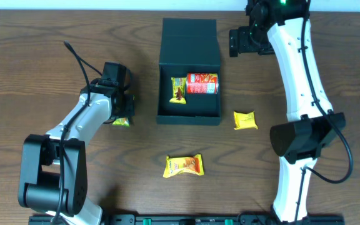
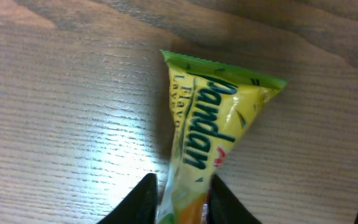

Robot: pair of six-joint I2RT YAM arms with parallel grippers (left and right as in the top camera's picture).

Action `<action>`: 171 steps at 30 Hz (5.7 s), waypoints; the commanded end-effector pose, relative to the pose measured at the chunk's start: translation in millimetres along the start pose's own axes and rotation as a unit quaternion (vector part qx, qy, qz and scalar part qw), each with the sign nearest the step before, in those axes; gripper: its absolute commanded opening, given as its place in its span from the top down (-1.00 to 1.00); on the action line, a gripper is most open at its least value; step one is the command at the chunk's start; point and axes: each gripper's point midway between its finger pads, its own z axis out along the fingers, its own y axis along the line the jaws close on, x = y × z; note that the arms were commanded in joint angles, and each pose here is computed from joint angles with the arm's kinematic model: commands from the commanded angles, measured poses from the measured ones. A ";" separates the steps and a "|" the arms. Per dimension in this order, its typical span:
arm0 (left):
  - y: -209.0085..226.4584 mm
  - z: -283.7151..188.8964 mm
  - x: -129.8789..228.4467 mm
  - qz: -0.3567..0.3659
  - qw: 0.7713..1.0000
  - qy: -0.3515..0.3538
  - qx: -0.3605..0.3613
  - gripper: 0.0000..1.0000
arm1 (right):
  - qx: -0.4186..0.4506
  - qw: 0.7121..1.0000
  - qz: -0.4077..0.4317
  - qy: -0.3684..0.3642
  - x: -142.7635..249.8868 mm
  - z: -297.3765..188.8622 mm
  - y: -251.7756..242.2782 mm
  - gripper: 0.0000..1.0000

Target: Pack container

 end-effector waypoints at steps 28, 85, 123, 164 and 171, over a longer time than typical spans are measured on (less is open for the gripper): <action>-28.1 -37.8 -39.8 -0.007 0.998 -0.021 0.065 0.86 | -0.008 0.999 0.011 -0.029 -13.2 -3.1 1.6 -0.99; -55.9 -243.0 -79.4 0.055 0.974 -0.219 -0.027 -0.91 | -0.075 0.996 -0.050 0.014 34.1 -56.9 -0.3 -0.93; 55.1 -250.0 -73.8 0.028 0.982 -0.173 -0.071 -0.91 | -0.156 0.977 -0.146 0.026 120.9 56.6 214.4 -0.38; 54.8 -251.0 -76.7 0.027 0.981 -0.179 -0.071 -0.91 | -0.212 0.948 -0.238 0.013 129.3 110.9 252.8 0.31; 54.5 -251.6 -78.4 0.027 0.980 -0.183 -0.070 -0.91 | -0.179 0.955 -0.237 0.009 125.4 124.4 244.2 0.33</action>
